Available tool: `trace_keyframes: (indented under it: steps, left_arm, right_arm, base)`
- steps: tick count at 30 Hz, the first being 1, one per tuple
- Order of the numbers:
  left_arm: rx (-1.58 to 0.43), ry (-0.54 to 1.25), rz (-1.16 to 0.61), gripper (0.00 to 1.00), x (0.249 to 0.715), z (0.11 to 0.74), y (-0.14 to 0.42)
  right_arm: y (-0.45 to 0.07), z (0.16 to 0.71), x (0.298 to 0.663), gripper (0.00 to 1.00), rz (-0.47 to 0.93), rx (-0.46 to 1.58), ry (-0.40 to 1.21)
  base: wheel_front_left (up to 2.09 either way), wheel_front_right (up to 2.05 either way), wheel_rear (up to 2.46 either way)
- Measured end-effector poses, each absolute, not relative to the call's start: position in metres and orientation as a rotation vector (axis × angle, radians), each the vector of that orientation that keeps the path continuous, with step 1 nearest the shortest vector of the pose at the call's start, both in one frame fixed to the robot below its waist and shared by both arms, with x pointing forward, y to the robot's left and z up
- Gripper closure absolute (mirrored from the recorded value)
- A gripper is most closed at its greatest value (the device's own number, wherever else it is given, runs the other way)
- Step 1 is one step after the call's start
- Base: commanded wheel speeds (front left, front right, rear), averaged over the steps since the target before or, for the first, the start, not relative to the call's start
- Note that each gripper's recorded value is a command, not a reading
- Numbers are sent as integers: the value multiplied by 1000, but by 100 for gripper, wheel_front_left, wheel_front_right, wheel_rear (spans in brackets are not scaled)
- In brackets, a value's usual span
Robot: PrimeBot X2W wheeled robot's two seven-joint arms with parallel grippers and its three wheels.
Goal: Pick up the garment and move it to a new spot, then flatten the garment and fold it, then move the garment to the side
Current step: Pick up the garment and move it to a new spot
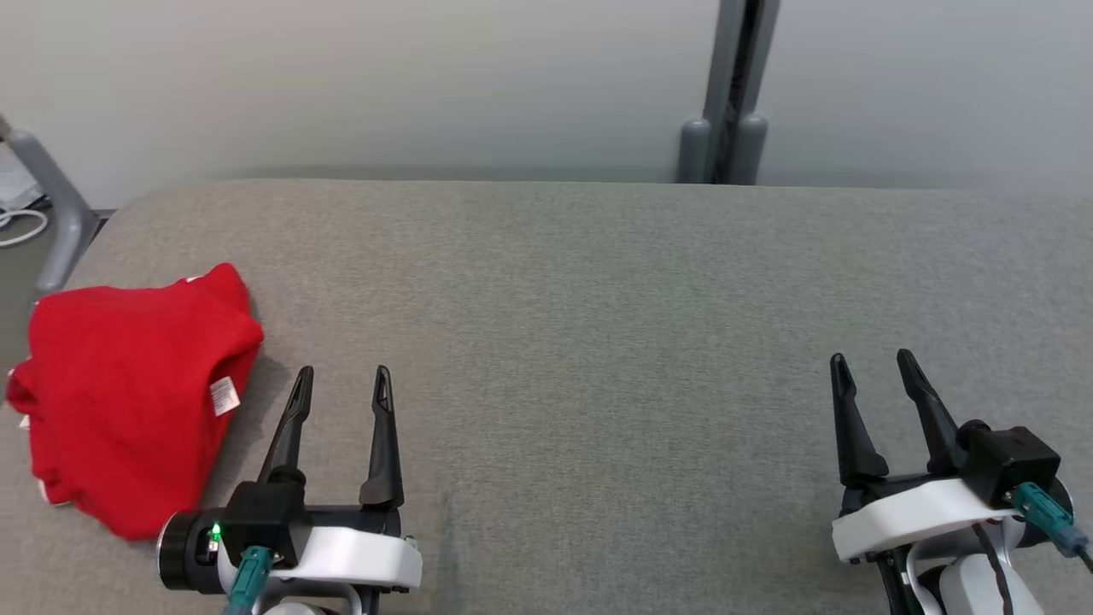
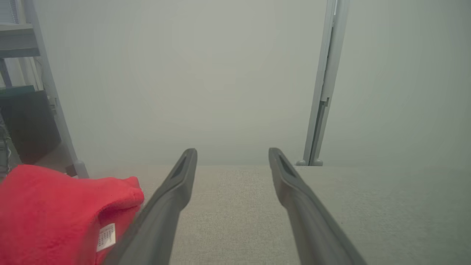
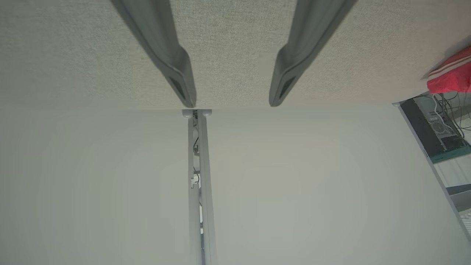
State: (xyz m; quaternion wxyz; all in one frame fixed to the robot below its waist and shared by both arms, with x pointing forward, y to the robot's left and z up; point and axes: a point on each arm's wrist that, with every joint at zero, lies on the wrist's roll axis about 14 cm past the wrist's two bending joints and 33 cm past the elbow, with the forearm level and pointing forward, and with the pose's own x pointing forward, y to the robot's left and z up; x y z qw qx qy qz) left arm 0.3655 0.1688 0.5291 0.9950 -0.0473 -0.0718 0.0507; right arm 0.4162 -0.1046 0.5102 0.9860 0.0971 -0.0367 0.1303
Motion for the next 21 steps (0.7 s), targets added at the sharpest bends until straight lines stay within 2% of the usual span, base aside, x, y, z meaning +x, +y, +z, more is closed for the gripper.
trace_keyframes:
  steps: [10, 21]
  left_arm:
    - [-71, -143, 264, 0, 331, 527, 220]
    - [-42, -149, 413, 0, 282, 526, 261]
  right_arm:
    - [-40, 509, 419, 0, 438, 220, -51]
    - [24, 514, 407, 0, 616, 239, -36]
  base:
    - [0, 0, 0]
    - [0, 0, 0]
